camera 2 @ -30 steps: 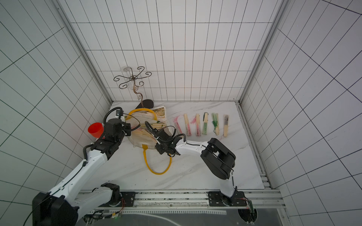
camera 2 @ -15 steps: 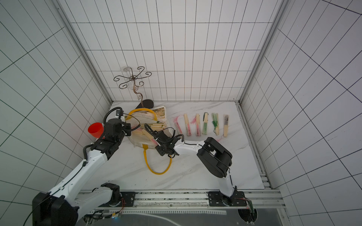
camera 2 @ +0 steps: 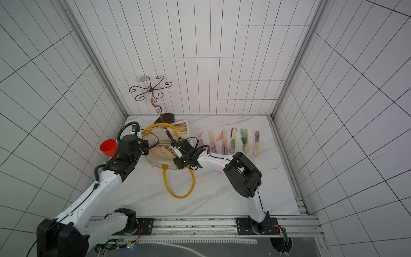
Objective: Take out the folding fans from the tote bags
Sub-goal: Pick up the folding fan from the canvas bag.
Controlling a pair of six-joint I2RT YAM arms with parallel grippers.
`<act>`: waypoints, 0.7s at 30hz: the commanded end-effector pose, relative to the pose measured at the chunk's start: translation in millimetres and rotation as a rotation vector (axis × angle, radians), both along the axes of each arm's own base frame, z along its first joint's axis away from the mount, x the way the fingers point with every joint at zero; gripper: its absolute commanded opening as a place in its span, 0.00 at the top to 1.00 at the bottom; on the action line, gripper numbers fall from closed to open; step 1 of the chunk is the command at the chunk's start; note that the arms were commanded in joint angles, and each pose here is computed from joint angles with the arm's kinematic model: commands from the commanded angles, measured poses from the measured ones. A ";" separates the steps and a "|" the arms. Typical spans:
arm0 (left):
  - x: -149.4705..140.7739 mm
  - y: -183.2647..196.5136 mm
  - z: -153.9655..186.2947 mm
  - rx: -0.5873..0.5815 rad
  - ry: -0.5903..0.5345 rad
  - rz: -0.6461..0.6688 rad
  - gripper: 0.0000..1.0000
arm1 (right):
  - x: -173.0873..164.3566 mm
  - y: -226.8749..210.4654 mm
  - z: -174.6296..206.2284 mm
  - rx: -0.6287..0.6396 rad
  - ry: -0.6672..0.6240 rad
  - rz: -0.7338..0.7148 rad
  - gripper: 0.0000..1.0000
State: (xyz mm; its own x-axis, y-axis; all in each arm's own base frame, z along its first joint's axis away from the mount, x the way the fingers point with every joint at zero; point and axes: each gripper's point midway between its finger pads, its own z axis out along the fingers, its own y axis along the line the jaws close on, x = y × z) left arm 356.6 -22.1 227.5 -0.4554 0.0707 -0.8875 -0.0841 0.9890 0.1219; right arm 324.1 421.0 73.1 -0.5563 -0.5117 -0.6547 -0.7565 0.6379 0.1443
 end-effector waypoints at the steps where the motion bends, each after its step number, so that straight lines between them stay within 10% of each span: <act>1: 5.3 -0.4 29.2 -0.031 -0.088 0.005 1.00 | 4.6 16.7 10.5 0.059 0.059 0.051 0.42; 21: 5.4 -0.9 29.1 -0.034 -0.088 0.003 1.00 | -12.3 29.6 -18.2 0.214 0.379 0.086 0.56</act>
State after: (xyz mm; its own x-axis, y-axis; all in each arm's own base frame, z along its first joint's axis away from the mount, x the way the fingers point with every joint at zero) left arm 356.6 -21.9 227.5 -0.4555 0.0701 -0.8875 -0.0838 0.9891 0.1212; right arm 312.9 436.5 43.7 -0.7031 -0.4690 -0.5345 -0.7056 0.5532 0.4428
